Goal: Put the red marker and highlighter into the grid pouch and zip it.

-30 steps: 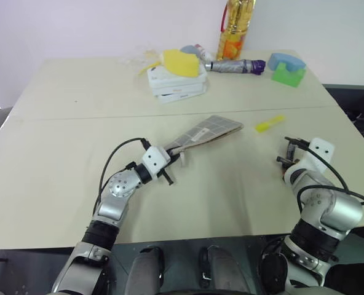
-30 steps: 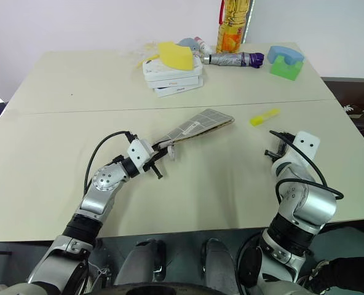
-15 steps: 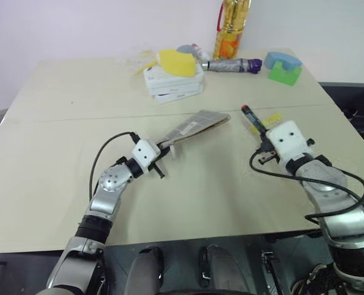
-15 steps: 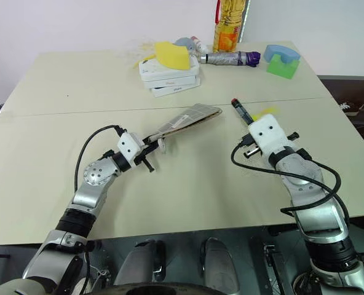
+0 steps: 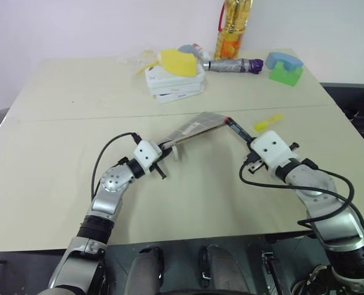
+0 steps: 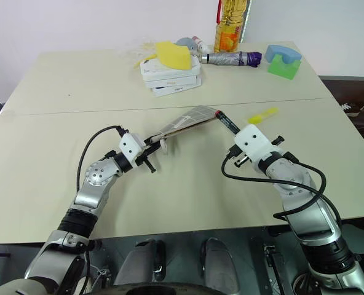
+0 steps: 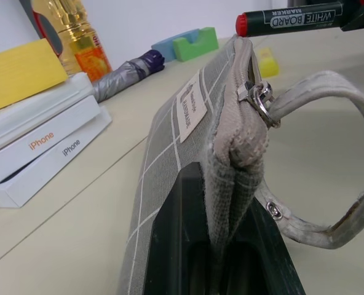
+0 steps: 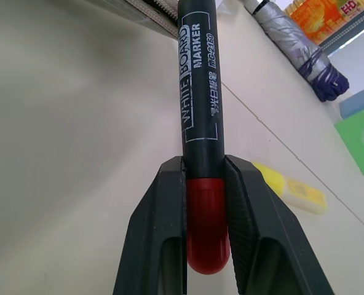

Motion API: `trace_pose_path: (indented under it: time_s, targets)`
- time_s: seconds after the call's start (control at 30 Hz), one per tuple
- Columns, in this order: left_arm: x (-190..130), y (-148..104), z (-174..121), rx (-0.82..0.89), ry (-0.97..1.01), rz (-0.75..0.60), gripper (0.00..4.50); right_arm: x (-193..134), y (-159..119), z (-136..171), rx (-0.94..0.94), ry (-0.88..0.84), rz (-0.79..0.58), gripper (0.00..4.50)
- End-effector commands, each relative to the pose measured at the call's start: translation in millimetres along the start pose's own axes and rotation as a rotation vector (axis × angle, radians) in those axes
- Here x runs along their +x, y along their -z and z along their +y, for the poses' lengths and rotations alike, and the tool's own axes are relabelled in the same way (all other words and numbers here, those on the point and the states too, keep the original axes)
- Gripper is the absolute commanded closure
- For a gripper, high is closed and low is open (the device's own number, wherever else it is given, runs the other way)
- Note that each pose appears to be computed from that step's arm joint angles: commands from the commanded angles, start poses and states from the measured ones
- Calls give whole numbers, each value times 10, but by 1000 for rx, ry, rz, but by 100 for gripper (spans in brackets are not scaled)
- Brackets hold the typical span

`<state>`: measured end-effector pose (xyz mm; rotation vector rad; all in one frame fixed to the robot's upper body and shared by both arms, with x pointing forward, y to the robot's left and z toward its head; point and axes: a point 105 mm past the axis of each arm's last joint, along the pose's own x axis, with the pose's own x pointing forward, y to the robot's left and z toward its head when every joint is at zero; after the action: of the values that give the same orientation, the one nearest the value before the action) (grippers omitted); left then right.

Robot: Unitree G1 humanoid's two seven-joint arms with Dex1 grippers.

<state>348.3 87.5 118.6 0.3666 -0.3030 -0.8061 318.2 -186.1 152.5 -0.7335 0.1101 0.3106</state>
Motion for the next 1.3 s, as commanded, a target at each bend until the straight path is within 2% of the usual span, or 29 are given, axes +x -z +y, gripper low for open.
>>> trace_pose_path:
  time_s: [0.03, 0.7, 1.0, 1.3]
  targets:
    - [14, -104, 47, 9, -16, -47, 450, -34, -117, 32, -42, -12, -51, 419]
    - [26, -96, 46, 4, -21, -47, 450, -101, -288, 254, -132, -135, -140, 419]
    - [24, -75, 55, 5, -21, -38, 450, -131, -366, 197, -126, -125, -176, 419]
    - [25, -60, 69, 5, -25, -30, 450, -193, -299, 60, -125, -99, -156, 419]
